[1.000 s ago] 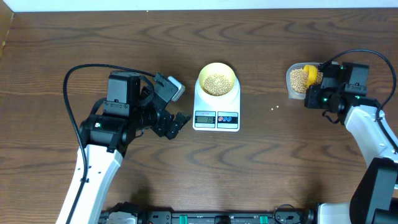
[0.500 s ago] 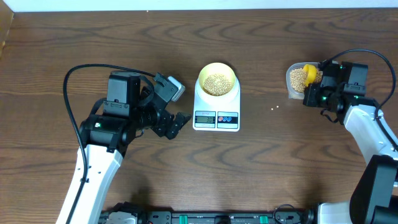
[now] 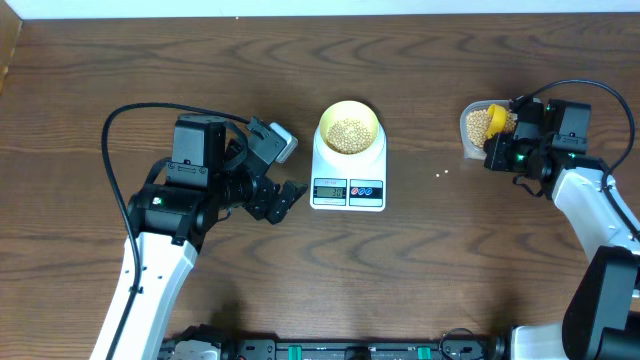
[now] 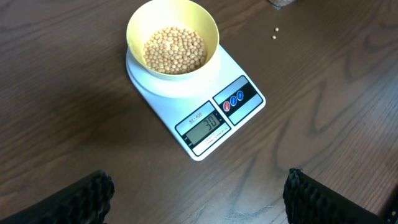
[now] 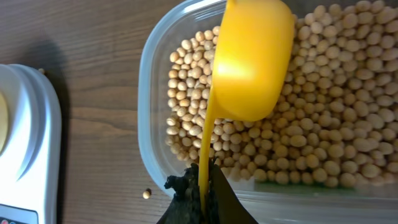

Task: Scoop item into bowl and weigh 50g on scale
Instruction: 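Lift the filled scoop out of the tub with the right gripper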

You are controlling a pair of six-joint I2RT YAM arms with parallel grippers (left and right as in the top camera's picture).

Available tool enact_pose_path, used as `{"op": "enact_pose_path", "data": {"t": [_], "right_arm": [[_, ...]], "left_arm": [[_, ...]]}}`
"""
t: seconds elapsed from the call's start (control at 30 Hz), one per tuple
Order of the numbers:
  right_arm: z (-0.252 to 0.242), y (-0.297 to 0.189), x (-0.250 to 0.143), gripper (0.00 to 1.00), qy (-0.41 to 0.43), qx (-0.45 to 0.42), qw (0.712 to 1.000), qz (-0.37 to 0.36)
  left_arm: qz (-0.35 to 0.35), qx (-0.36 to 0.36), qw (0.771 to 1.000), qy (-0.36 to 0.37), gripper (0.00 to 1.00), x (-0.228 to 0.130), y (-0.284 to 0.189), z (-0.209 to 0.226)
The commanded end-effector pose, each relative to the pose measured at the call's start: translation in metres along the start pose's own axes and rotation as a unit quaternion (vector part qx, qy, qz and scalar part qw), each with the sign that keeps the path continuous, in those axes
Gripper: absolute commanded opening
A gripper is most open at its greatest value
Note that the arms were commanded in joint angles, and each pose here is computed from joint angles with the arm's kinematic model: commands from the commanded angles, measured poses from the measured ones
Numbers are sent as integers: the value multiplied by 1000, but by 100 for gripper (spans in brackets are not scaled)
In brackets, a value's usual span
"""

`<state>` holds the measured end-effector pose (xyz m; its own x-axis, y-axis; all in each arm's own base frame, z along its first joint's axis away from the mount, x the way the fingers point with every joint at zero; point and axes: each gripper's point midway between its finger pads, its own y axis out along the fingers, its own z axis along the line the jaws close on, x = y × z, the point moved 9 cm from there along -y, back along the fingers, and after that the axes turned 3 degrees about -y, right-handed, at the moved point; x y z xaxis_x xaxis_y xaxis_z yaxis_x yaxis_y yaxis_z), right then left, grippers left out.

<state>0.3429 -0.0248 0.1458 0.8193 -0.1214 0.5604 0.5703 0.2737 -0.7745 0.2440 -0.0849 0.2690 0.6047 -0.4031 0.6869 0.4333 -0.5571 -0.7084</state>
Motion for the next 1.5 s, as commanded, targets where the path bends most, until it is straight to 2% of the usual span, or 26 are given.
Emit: {"op": "enact_pose_path", "data": {"t": [0.0,0.37,1.03,1.47], "right_arm": [[9,7,-3,1,-1,44,999,6],[-3,-1,-1,1,28,81,996,-5],[-22,-11,-1,1,56,92,994,-20],[-28,-16,-9,1,85,110,990,-1]], "left_arm": [[2,-6,1000,6,89,-1,2,-1],[2,-6,1000,6,89,-1,2,-1],[2,-6,1000,6,89,-1,2,-1],[2,-6,1000,6,89,-1,2,-1]]}}
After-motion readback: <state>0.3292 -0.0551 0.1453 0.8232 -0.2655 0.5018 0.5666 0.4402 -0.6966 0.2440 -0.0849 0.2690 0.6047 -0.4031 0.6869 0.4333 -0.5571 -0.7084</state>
